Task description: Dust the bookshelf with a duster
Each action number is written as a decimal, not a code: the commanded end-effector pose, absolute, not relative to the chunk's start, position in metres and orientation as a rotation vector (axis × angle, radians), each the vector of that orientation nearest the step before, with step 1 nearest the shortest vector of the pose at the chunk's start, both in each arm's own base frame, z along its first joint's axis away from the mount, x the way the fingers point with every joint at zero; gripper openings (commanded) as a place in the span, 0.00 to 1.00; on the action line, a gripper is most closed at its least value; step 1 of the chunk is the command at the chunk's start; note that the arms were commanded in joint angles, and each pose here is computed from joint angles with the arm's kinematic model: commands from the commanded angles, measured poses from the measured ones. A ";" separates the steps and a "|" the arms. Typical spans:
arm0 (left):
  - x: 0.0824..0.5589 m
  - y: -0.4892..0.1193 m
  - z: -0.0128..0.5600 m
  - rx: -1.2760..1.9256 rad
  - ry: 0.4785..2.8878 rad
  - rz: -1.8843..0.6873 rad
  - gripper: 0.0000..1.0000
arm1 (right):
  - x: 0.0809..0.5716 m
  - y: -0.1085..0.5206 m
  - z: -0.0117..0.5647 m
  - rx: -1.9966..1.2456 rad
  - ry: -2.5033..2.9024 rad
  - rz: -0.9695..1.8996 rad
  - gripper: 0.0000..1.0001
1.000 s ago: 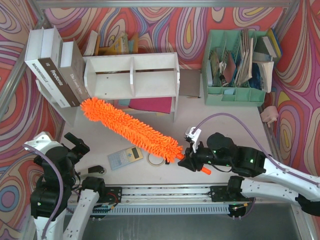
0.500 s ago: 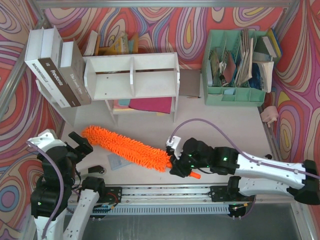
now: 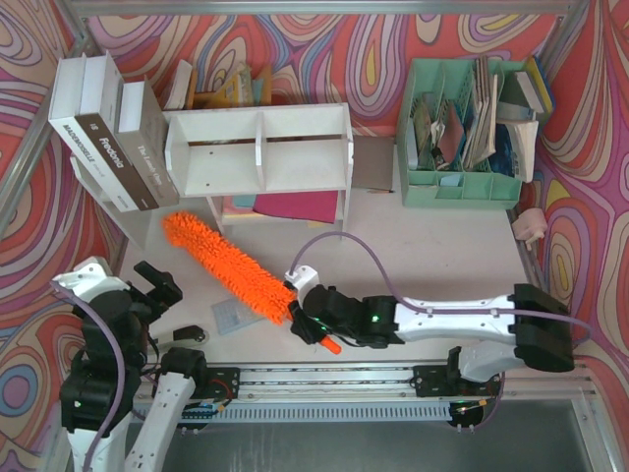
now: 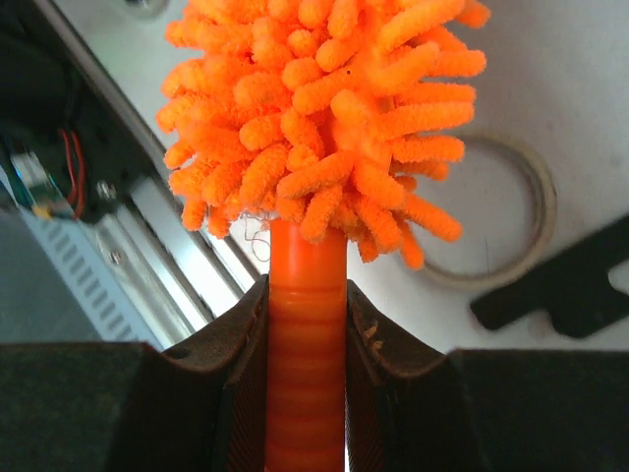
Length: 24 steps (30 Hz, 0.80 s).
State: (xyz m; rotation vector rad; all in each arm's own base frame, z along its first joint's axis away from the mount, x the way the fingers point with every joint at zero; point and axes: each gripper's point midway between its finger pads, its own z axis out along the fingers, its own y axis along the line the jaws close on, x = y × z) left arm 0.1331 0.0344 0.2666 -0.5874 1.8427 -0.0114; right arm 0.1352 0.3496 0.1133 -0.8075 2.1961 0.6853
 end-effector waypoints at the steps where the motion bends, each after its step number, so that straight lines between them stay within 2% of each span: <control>1: 0.132 0.038 0.270 -0.594 1.806 -0.005 0.98 | 0.163 0.410 0.167 -0.621 2.042 0.825 0.00; 11: 0.127 0.041 0.272 -0.609 1.778 -0.003 0.99 | 0.172 0.468 0.125 -0.648 2.107 0.850 0.00; 19: 0.129 0.040 0.271 -0.605 1.789 -0.001 0.98 | 0.172 0.476 0.077 -0.671 2.205 0.780 0.00; 24: 0.130 0.040 0.270 -0.604 1.795 0.001 0.98 | 0.176 0.482 0.105 -0.663 2.145 0.813 0.00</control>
